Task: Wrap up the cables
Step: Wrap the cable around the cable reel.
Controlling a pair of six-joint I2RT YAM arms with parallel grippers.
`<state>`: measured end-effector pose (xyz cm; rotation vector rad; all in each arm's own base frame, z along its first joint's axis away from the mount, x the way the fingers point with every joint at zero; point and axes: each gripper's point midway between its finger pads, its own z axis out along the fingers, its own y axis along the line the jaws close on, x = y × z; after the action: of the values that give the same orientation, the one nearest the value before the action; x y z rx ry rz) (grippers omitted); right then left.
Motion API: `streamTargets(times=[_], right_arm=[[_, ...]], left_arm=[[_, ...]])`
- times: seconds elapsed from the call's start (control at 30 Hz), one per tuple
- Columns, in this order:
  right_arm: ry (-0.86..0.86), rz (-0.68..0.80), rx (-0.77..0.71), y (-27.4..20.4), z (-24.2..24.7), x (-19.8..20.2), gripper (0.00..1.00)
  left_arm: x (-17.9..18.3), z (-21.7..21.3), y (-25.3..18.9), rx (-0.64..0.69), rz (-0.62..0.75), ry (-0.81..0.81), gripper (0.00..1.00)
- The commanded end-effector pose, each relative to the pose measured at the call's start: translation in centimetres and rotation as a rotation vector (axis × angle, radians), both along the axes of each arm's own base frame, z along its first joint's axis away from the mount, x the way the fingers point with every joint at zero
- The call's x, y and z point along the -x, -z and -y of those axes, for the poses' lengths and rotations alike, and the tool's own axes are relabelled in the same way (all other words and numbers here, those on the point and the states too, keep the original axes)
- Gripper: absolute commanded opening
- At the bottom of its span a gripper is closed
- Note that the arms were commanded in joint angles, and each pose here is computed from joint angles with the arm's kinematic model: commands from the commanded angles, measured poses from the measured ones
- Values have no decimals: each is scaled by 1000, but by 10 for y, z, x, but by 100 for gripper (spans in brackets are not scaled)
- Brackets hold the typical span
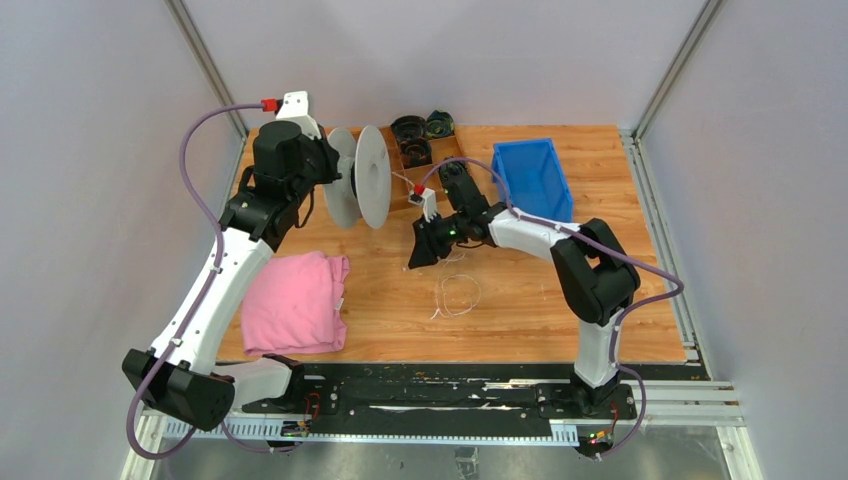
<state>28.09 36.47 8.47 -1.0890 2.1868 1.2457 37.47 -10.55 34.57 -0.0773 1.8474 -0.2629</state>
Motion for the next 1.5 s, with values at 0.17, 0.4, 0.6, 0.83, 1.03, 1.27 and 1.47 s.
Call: streamTargets(times=[0.17,0.4,0.6,0.83,1.03,1.27,1.47], right_arm=[[89,111,73,-23,17,-42,56],[105,137,107,-28,24,-49,65],[115,139,102,-33,39,-54,66],[69,133,80,-38,44,-39,66],[38,102,66,-34,46,-26,44],[12,92,54,-25,48,-4,1],[-30,66,96,2,43,17,1]], left_arm=[[0,-1,-38,44,122,5,0],[0,1,-38,49,124,16,0],[2,2,-39,50,127,21,0],[1,2,-37,45,126,21,0],[0,0,-40,45,132,11,0],[-6,-4,-43,67,131,-11,0],[-11,-7,-50,103,130,-22,0]])
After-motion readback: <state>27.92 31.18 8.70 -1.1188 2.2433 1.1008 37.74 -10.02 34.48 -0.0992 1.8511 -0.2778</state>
